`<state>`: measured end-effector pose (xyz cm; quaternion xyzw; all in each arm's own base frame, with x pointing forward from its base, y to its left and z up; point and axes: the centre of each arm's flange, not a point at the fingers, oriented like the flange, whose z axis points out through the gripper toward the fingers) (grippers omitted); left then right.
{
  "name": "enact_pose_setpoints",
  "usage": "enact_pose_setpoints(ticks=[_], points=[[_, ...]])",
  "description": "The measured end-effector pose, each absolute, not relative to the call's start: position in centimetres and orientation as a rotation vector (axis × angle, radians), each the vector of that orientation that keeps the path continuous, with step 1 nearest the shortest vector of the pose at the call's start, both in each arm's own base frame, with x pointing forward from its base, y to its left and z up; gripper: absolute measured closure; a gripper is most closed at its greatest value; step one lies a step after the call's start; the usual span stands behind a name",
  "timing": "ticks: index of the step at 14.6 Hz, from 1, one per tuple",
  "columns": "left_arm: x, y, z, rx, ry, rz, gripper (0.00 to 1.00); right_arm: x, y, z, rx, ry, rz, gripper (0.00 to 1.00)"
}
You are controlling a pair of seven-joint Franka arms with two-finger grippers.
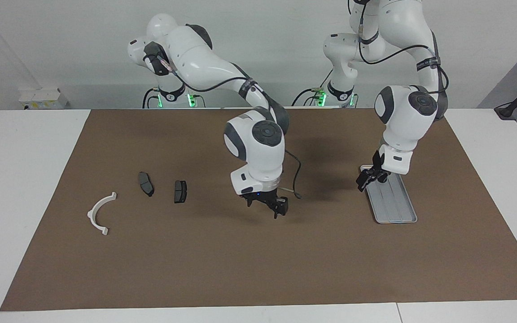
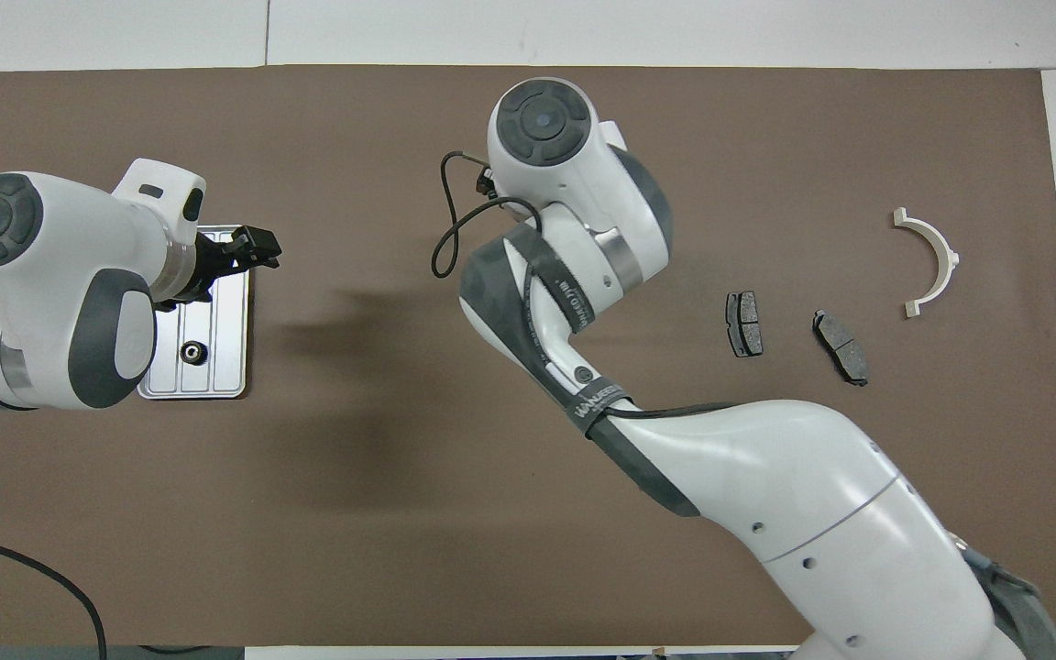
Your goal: Pick bearing gear from pile to tray
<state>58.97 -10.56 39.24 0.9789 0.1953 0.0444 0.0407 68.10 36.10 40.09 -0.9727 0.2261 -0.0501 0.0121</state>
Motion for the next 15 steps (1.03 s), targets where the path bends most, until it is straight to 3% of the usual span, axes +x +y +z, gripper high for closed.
enact_pose_setpoints(ticks=[3, 7, 11, 15], points=[[60.1, -16.2, 39.6, 2.955, 0.692, 0.15, 0.0, 68.8, 28.3, 48.2, -3.109, 0.387, -0.139, 0.0], [61.9, -26.9, 37.8, 2.932, 0.78, 0.108, 0.0, 68.2, 16.9, 56.1, -3.15, 0.026, -0.068, 0.0], [62.4, -33.1, 35.0, 2.939, 0.795, 0.083, 0.0, 64.5, 8.2, 63.1, -3.142, -0.075, 0.006, 0.0], [61.0, -36.2, 31.4, 2.982, 0.779, 0.026, 0.03, 60.0, 4.8, 67.4, -3.153, -0.104, 0.01, 0.0]])
